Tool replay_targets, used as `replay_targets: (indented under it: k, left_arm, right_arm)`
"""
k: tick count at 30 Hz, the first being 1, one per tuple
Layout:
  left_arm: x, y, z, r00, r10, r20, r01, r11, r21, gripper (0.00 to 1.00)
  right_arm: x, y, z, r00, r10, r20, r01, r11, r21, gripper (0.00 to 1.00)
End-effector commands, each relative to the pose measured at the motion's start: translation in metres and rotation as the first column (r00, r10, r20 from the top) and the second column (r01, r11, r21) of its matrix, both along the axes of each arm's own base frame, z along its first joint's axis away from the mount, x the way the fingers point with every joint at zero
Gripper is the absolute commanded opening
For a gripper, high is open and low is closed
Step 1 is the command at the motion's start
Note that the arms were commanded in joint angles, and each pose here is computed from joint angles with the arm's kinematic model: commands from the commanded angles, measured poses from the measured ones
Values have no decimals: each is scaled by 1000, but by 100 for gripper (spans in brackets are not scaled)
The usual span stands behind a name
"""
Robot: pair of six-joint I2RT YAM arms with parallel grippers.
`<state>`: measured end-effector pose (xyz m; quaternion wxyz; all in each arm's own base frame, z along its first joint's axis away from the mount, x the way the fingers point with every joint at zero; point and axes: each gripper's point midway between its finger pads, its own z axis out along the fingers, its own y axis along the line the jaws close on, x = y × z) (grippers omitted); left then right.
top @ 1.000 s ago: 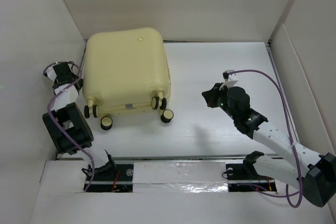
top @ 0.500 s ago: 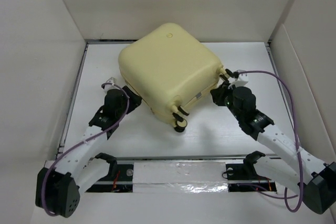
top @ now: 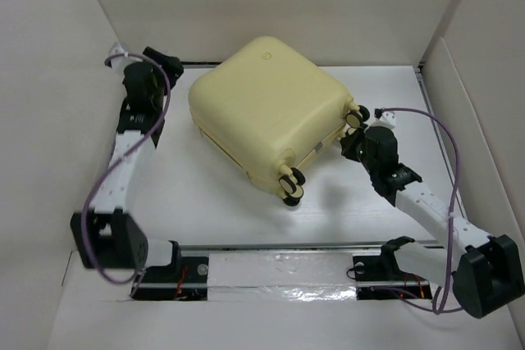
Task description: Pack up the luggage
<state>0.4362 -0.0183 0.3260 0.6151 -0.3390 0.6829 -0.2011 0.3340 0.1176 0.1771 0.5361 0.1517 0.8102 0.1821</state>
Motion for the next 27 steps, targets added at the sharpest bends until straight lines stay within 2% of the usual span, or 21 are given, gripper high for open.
replay_targets:
  k: [1, 2, 3, 4, 5, 6, 8, 9, 14, 16, 17, 18, 19, 20, 21, 23, 24, 26, 27]
  left_arm:
    - [58, 7, -30, 993, -65, -100, 66, 998, 5, 65]
    - [83, 10, -72, 976, -76, -205, 81, 997, 14, 65]
    - [97, 10, -57, 970, -81, -228, 90, 996, 29, 66]
    - [110, 15, -68, 959, -90, -270, 112, 992, 65, 66]
    - [127, 6, -112, 921, -152, -358, 176, 984, 35, 66]
    - [138, 8, -105, 917, -164, -365, 187, 982, 28, 66]
    - [152, -1, -143, 880, -240, -410, 252, 967, -27, 66]
    - [156, 2, -148, 882, -245, -402, 250, 967, -39, 66]
    - [155, -20, -178, 868, -330, -372, 303, 944, -129, 65]
    - [147, -35, -191, 857, -347, -382, 316, 938, -145, 65]
    - [145, -32, -181, 875, -330, -354, 303, 944, -132, 64]
    - [132, -39, -197, 877, -317, -361, 276, 948, -161, 64]
    - [125, -42, -196, 895, -302, -329, 260, 951, -164, 63]
    - [113, -52, -175, 917, -303, -260, 268, 950, -162, 63]
    - [91, -52, -201, 920, -285, -269, 230, 949, -217, 62]
    - [66, -63, -191, 937, -280, -208, 232, 945, -230, 62]
    - [42, -61, -219, 930, -269, -249, 208, 947, -246, 62]
    - [16, -63, -227, 939, -239, -245, 178, 953, -247, 62]
    - [-13, -70, -235, 937, -248, -245, 189, 952, -241, 62]
  right_arm:
    - [20, 4, 11, 999, -16, 42, 15, 999, 45, 1]
    - [25, 0, 10, 999, -32, 40, 31, 998, 46, 1]
    - [29, 1, 9, 999, -35, 36, 33, 998, 47, 2]
    - [33, 3, 1, 999, -36, 10, 35, 999, 39, 2]
    - [38, -2, -1, 998, -57, 5, 57, 998, 35, 2]
    - [43, -5, 0, 997, -71, 4, 71, 997, 34, 2]
    - [51, -7, -9, 997, -81, -15, 81, 996, 28, 2]
    - [56, -9, -9, 996, -90, -15, 90, 996, 28, 2]
    - [84, -10, -4, 994, -113, -7, 113, 993, 42, 1]
    - [94, -5, -10, 994, -109, -25, 110, 993, 41, 1]
    - [104, 0, 3, 995, -96, 8, 95, 994, 62, 1]
    - [110, 5, -4, 997, -83, -1, 83, 995, 64, 1]
    - [116, 9, -1, 998, -68, 9, 67, 995, 72, 1]
    - [123, 23, 12, 999, -23, 35, 19, 996, 92, 1]
    - [129, 29, 15, 999, -1, 41, -3, 996, 93, 1]
    - [137, 53, 7, 996, 91, 22, -93, 992, 83, 0]
    - [149, 62, 27, 991, 122, 59, -127, 988, 89, 0]
    - [153, 90, 15, 968, 253, 11, -253, 963, 93, 0]
    - [166, 99, 41, 958, 280, 59, -284, 954, 99, 0]
